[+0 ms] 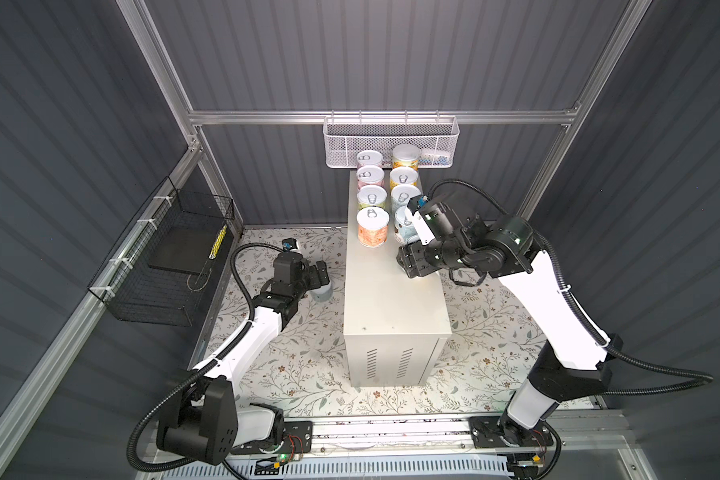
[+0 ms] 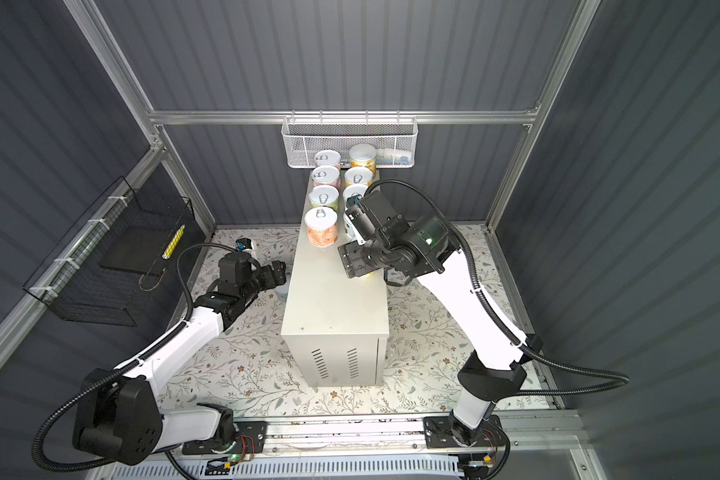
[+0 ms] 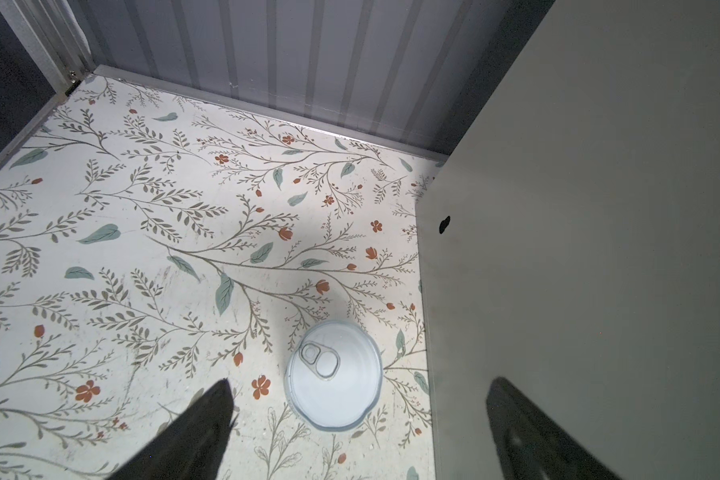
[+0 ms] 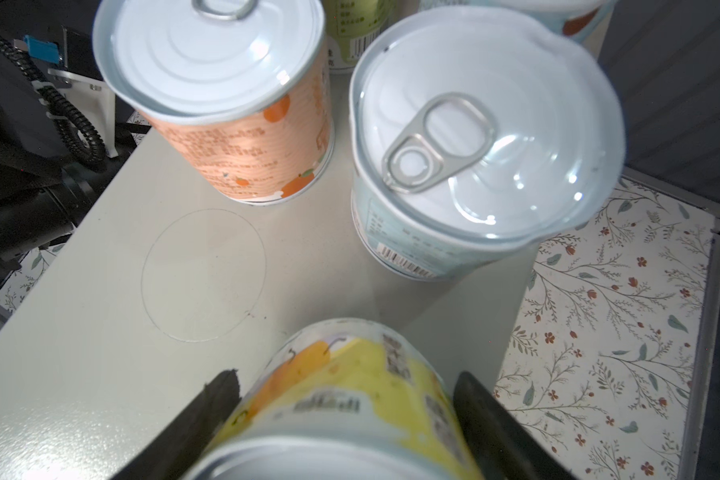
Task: Place and organize the canned foods onto the counter
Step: 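Lower the yellow-labeled can onto the cabinet top beside the light-blue can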
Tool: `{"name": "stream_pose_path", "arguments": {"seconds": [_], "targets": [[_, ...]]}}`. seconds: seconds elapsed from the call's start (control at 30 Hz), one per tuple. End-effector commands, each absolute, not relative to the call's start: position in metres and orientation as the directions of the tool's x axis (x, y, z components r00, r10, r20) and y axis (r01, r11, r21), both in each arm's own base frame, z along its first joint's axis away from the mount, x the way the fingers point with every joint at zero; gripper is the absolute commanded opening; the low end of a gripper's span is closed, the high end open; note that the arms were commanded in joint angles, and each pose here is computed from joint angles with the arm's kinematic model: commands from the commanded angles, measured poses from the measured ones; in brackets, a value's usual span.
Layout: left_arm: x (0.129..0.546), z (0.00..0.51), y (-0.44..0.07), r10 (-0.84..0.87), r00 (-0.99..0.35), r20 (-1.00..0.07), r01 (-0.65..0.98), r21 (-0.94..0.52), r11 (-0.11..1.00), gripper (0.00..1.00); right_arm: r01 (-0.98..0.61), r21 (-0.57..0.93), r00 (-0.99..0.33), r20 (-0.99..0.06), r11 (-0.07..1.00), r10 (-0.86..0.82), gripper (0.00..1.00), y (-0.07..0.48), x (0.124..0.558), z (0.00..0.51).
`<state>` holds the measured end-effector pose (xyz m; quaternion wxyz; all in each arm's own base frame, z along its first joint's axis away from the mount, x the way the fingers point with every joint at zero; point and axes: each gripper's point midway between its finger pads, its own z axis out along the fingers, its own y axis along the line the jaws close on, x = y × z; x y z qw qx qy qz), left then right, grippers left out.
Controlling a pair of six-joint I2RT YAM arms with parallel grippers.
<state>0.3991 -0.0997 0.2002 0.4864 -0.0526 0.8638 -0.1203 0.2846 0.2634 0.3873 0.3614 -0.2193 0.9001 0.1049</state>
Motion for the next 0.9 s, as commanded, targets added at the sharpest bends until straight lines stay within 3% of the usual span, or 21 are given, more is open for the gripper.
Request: {"name": "stream_pose_path", "arguments": {"seconds": [0.0,0.43,0.87], "targets": [[0.400,0.196,-0.100,-0.213,-0.527,-0.823,0.015,-0.259,0.966,0.96,-0.494,0.039,-0.612,-0.725,0.869,-0.316,0.80,0.270,0.286,0.398],[0.399,0.198,-0.098,-0.210,-0.522,-0.826,0.013,-0.254,0.967,0.96,-0.503,0.040,-0.583,-0.753,0.863,-0.306,0.88,0.272,0.288,0.412],[0.401,0.203,-0.099,-0.207,-0.517,-0.830,0.019,-0.252,0.967,0.96,-0.549,0.084,-0.506,-0.825,0.832,-0.251,0.85,0.261,0.263,0.454]]}}
